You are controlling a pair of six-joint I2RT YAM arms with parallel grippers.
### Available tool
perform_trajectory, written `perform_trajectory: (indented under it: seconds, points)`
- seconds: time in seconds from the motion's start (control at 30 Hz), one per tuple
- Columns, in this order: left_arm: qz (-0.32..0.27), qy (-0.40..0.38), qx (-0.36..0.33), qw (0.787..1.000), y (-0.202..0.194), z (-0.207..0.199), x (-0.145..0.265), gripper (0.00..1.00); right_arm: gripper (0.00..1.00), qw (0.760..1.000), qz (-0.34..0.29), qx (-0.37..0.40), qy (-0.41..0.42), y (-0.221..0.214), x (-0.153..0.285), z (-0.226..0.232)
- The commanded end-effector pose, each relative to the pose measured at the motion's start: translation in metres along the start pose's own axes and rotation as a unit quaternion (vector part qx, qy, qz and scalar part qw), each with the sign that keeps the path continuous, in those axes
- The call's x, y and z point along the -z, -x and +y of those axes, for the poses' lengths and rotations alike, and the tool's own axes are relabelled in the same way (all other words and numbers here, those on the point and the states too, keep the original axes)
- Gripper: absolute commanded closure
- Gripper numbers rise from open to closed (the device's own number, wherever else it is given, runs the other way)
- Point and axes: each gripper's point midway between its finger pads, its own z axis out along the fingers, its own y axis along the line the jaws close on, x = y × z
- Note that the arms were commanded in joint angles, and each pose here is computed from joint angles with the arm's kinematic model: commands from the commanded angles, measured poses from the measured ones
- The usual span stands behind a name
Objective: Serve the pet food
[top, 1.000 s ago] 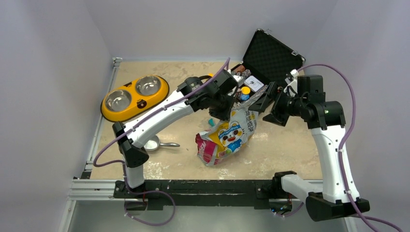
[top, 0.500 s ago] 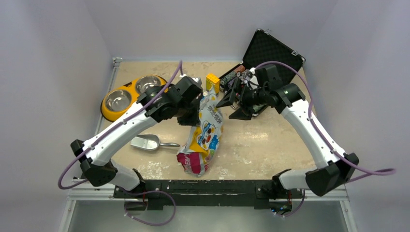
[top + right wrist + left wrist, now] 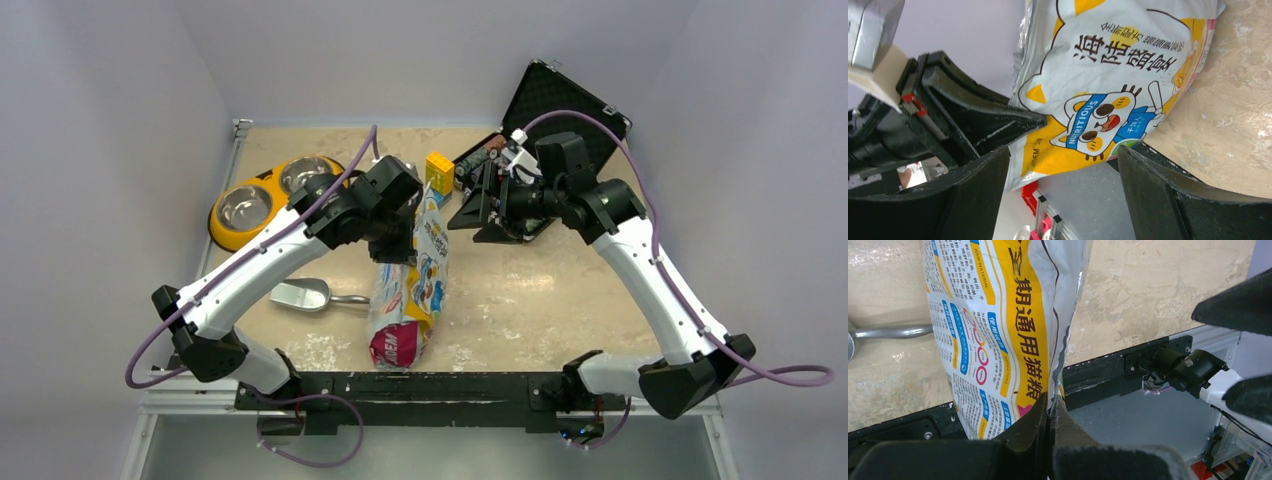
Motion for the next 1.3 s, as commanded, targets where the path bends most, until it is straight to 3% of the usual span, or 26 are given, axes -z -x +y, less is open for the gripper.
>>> perform_trajectory:
  seconds: [0.0,0.2,0.37,0.63,0.87,1.0,1.17,1.27]
  points:
    - [-0.097,-0.106,0.036,0.989,0.057,-0.048,0.038,1.0,0.16,0.999,-0.003,0.046,0.021,-0.005,0.007,0.01]
    - [-0.148,-0.085,0.104,0.98,0.105,-0.046,0.046,1.0,0.16,0.997,-0.019,0.069,-0.01,0.01,0.019,0.017]
    - [-0.165,-0.095,0.153,0.97,0.118,-0.053,0.044,1.0,0.16,0.995,-0.022,0.094,-0.019,0.017,0.02,0.019]
    - [-0.11,-0.092,0.135,0.98,0.095,-0.051,0.012,1.0,0.15,0.991,-0.03,0.128,-0.025,0.013,0.022,0.009]
    - [-0.116,-0.152,0.061,0.98,0.09,-0.065,0.031,0.99,0.14,0.99,-0.031,0.134,0.026,0.011,0.013,0.019]
    - [-0.151,-0.174,0.033,0.973,0.093,-0.064,0.05,0.75,0.14,0.987,-0.056,0.134,0.067,0.018,0.015,0.036]
    - [-0.197,-0.164,-0.004,0.967,0.09,-0.043,0.078,0.44,0.16,0.988,-0.068,0.125,0.056,0.022,0.014,0.036]
    - [-0.225,-0.157,-0.022,0.961,0.088,-0.029,0.099,0.33,0.2,0.991,-0.07,0.109,0.027,0.023,0.011,0.029]
